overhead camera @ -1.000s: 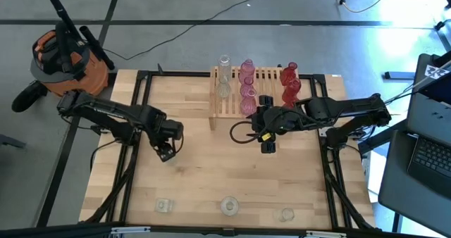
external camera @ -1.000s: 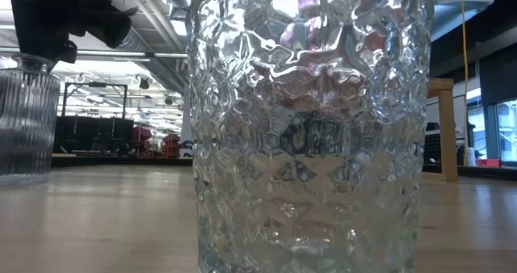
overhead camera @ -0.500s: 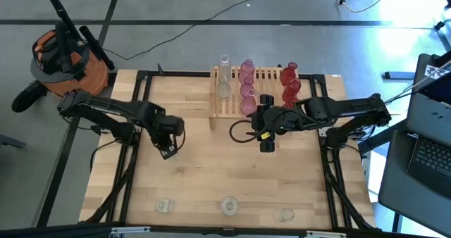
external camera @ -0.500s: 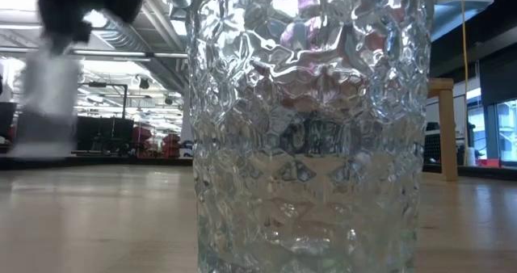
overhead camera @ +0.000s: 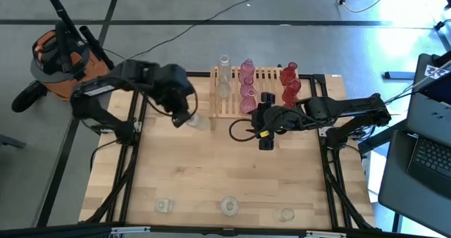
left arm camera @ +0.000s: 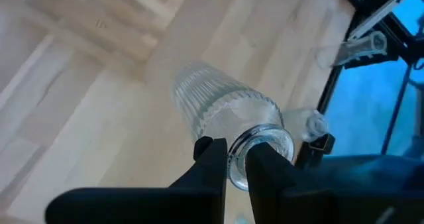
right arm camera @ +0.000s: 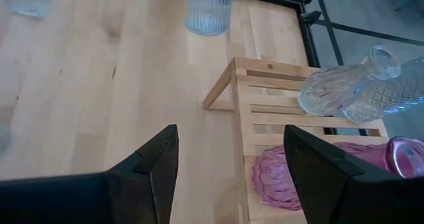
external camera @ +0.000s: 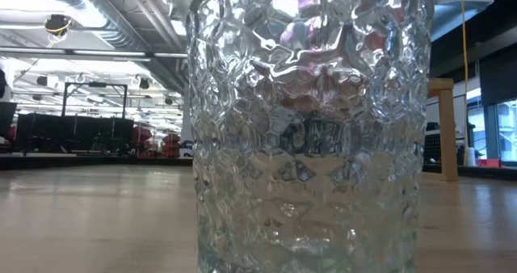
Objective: Sort vases onto shelf
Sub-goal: Put the transparent vase on the shelf aligned with the other transparent vase
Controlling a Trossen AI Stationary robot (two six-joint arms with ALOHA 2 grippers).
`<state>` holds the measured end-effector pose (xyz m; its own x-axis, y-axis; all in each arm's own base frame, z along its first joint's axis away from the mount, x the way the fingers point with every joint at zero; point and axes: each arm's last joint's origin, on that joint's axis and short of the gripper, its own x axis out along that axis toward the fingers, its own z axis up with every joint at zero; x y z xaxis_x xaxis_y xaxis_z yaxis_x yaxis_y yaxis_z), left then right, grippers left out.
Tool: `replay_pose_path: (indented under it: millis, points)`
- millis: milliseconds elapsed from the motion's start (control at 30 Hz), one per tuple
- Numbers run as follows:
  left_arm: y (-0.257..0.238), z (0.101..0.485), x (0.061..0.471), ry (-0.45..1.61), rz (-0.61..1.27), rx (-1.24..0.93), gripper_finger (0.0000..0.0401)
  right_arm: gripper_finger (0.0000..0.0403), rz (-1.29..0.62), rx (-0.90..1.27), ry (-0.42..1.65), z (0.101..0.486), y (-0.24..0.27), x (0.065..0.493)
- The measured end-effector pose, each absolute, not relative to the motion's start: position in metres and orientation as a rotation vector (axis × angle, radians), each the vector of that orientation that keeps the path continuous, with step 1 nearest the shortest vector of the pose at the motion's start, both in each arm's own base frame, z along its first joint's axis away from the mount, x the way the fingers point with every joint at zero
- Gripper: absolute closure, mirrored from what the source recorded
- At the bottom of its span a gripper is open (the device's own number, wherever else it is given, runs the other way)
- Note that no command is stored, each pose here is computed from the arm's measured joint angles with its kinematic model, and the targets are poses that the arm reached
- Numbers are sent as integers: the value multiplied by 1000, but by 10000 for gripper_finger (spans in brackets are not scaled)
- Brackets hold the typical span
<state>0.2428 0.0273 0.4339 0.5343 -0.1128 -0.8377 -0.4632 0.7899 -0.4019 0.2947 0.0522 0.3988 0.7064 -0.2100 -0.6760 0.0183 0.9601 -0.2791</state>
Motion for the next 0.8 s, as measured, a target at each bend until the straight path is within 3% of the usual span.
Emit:
replay_pose_path:
  millis: [400,800]
  points:
    - [64,430,319,1105,187,-514,374,182,-160,-295,771,400,51,295]
    - [102,430,316,1066,301,-549,374,182,-169,-271,768,400,51,295]
